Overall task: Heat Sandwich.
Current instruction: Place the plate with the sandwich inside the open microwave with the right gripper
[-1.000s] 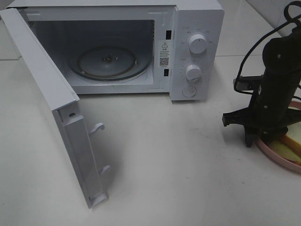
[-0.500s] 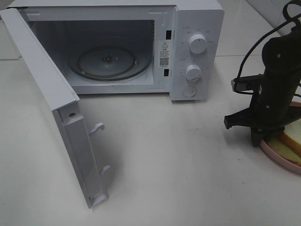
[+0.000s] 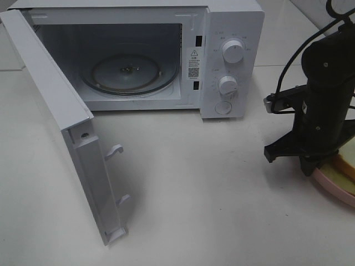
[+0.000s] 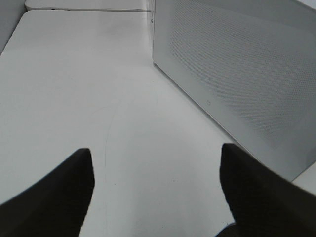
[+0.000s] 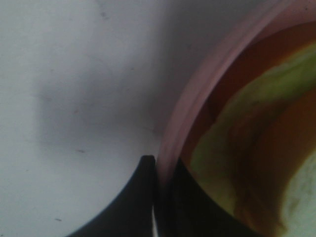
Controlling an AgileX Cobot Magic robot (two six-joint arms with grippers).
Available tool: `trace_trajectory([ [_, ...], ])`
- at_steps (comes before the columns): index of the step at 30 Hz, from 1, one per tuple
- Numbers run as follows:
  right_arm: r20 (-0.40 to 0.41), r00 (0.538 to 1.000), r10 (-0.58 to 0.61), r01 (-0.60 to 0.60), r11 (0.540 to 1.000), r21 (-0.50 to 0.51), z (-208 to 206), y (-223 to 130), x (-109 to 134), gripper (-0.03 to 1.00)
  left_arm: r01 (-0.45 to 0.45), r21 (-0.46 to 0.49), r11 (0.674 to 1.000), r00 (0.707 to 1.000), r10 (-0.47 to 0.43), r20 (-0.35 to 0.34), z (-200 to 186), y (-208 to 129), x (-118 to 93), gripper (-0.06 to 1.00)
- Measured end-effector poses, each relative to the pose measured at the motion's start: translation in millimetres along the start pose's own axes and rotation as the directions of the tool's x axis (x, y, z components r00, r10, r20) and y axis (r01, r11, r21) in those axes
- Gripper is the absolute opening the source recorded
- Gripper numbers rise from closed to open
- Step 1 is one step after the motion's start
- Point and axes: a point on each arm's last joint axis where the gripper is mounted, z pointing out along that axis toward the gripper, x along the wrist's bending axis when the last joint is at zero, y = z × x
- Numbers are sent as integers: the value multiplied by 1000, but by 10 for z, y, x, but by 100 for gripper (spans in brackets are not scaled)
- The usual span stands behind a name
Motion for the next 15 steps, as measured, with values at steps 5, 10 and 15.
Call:
trace_trajectory([
  [5, 34, 999, -32, 34, 998, -52, -136, -183, 134, 5, 0, 0, 1000, 1000, 0, 0, 0, 0, 0, 68],
  [10, 78, 996, -54, 61, 993, -99, -265, -379, 169, 5, 0, 0, 1000, 1000, 0, 0, 0, 0, 0, 68],
  [15, 75, 997, -34, 45, 988, -145, -418, -558, 108, 5, 0, 0, 1000, 1000, 0, 0, 0, 0, 0, 68],
])
